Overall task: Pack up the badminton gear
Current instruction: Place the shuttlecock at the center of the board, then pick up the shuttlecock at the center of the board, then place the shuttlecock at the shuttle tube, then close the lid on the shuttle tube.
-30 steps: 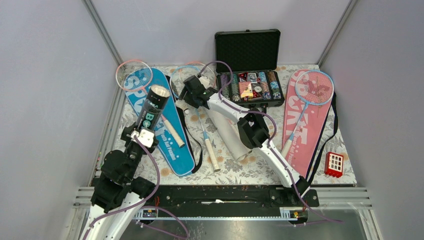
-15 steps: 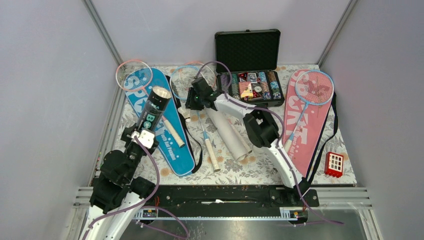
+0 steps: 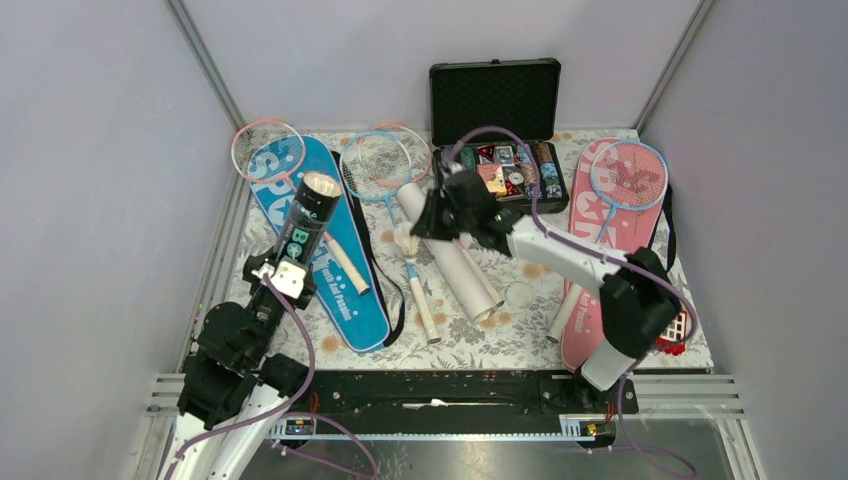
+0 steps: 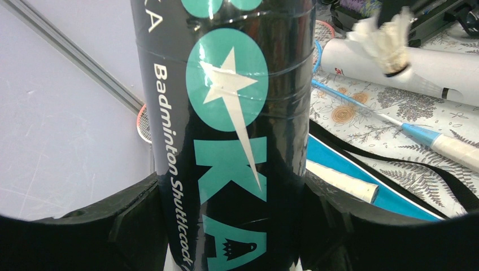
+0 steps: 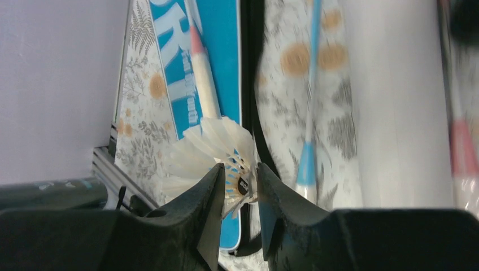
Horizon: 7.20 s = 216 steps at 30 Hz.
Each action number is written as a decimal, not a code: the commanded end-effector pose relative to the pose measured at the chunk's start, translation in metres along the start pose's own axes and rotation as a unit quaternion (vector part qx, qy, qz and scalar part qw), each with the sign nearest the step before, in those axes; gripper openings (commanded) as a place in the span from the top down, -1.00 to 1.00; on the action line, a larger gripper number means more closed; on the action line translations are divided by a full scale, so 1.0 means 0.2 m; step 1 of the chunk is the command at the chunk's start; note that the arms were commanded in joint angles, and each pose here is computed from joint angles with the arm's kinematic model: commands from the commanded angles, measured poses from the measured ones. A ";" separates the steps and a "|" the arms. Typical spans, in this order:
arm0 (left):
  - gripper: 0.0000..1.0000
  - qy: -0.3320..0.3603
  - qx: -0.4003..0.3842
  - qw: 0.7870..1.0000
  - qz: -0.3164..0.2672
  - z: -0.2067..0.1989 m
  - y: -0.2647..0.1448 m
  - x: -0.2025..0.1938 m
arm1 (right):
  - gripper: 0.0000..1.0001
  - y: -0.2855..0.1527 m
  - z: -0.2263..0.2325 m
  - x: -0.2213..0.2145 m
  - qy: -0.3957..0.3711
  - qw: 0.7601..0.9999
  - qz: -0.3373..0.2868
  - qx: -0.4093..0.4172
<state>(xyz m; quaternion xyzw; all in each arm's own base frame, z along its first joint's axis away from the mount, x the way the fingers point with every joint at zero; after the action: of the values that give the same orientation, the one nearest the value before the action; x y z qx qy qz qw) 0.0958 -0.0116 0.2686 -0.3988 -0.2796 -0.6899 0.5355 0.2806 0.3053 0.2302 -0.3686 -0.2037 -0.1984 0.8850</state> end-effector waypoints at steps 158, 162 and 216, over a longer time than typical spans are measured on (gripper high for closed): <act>0.55 0.004 -0.402 0.911 -0.093 -0.20 0.18 0.29 | 0.11 -1.01 0.46 -0.09 -0.072 0.937 -0.057 0.336; 0.56 0.006 -0.398 0.913 -0.087 -0.22 0.17 0.25 | -0.13 -1.07 0.40 -0.11 -0.069 0.952 -0.063 0.292; 0.50 0.003 -0.380 0.919 -0.107 -0.18 0.07 0.27 | 0.30 -0.51 -1.05 -0.61 0.263 0.841 -0.180 -0.438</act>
<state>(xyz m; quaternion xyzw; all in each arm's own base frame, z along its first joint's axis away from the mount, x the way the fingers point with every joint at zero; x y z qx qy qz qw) 0.0939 -0.0723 0.2685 -0.5727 -0.0094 -0.7674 0.2881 0.1681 0.1149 0.0961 -0.6159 0.0733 -0.4704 0.6277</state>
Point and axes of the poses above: each gripper's point midway between its finger pads, its own y axis out along the fingers, its own z axis along the line the jaws close on, x = y × z, the point moved 10 cm from there along -y, back along the fingers, and after that the axes turned 6 degrees about y, right-handed, at the moved point
